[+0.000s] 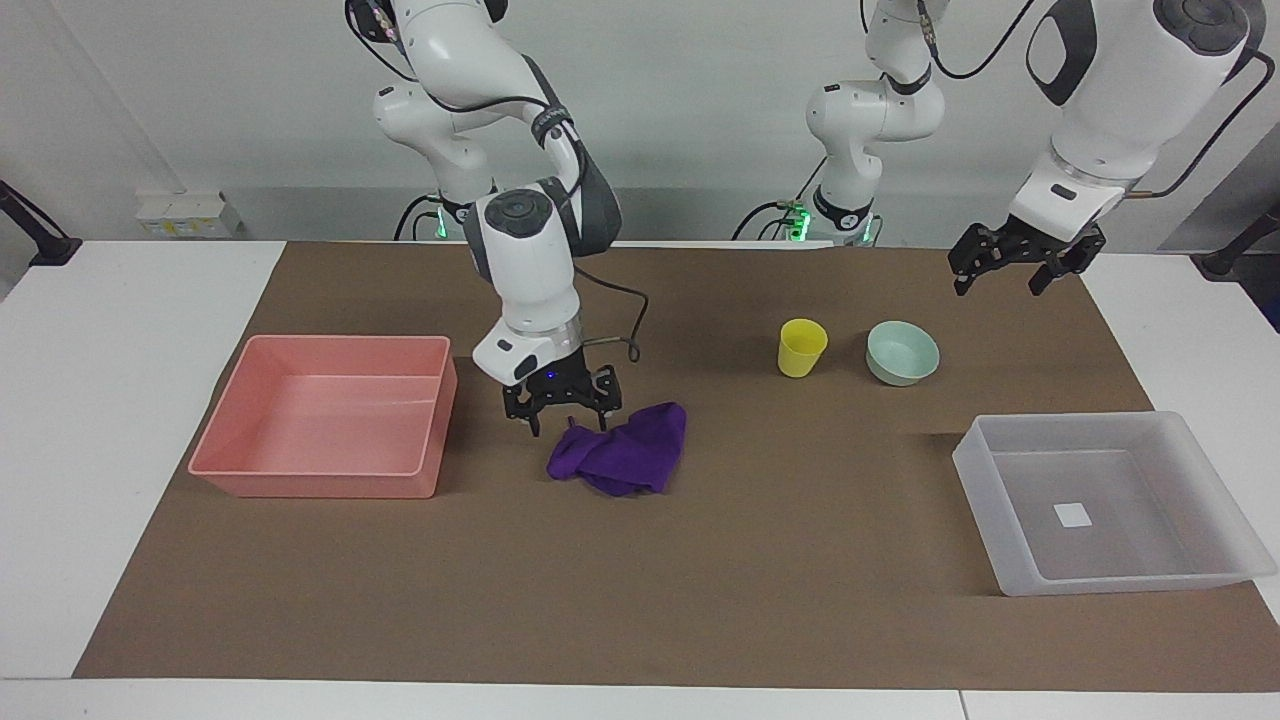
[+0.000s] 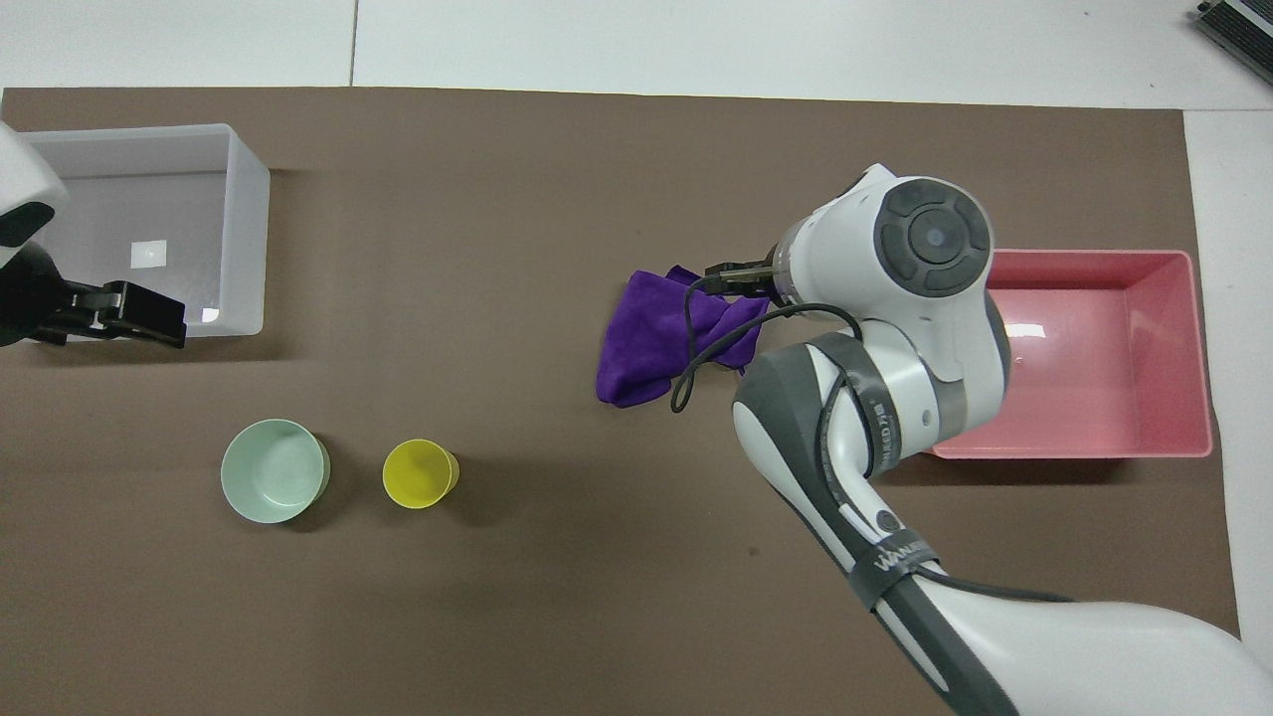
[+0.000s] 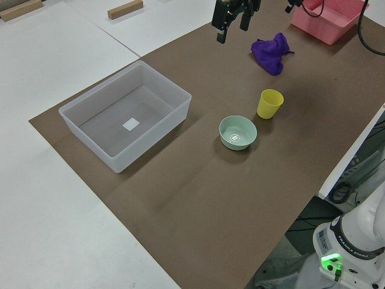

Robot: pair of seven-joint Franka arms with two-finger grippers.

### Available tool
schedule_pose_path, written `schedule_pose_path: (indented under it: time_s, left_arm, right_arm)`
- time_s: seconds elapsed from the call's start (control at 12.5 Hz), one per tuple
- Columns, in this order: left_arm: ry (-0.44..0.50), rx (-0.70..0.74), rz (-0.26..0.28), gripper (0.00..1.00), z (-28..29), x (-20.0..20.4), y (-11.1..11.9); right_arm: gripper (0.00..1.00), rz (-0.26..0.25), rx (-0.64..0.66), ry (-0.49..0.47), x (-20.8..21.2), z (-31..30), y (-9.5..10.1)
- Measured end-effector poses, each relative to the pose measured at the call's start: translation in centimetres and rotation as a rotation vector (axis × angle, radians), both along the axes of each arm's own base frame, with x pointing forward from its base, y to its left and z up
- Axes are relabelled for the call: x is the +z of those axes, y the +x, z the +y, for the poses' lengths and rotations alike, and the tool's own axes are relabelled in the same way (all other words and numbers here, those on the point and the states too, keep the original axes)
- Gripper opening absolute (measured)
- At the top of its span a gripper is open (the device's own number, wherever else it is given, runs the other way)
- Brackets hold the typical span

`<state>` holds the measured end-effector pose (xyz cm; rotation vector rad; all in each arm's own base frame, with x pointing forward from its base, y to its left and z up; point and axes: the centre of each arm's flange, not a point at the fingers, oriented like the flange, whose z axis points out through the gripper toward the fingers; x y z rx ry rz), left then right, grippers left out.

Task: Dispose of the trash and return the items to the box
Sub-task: 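Grasp the purple cloth with the right gripper while the left gripper reaches the bowl, then carry the cloth into the pink box while the left gripper moves the bowl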

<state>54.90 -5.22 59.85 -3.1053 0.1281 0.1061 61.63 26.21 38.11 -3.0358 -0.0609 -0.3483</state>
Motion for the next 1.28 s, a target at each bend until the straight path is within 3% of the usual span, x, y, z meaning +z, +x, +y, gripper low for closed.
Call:
schedule_pose_path:
  time_s: [0.4,0.72,0.8,1.04,1.28]
  left_arm:
    - [0.014,-0.011,0.16,1.0,-0.6,-9.0,0.0]
    - [0.012,0.04,0.171,1.0,2.7,-17.2,-2.7]
    - [0.01,0.055,0.17,1.0,3.7,-19.3,-3.8]
    - [-0.002,0.075,0.169,1.0,6.7,-24.6,-6.8]
    - [-0.007,0.077,0.137,1.0,7.1,-28.7,-8.9]
  right_arm:
    - [1.0,-0.03,0.08,-0.054,-7.7,3.6,-0.2]
    - [1.0,-0.031,0.092,-0.066,-8.4,3.7,-0.3]
    - [0.9,-0.029,0.091,-0.068,-8.5,3.6,-0.3]
    - [0.5,-0.01,0.09,-0.078,-8.7,3.5,-0.4]
    - [0.14,0.041,0.079,-0.109,-7.8,3.1,-0.1]
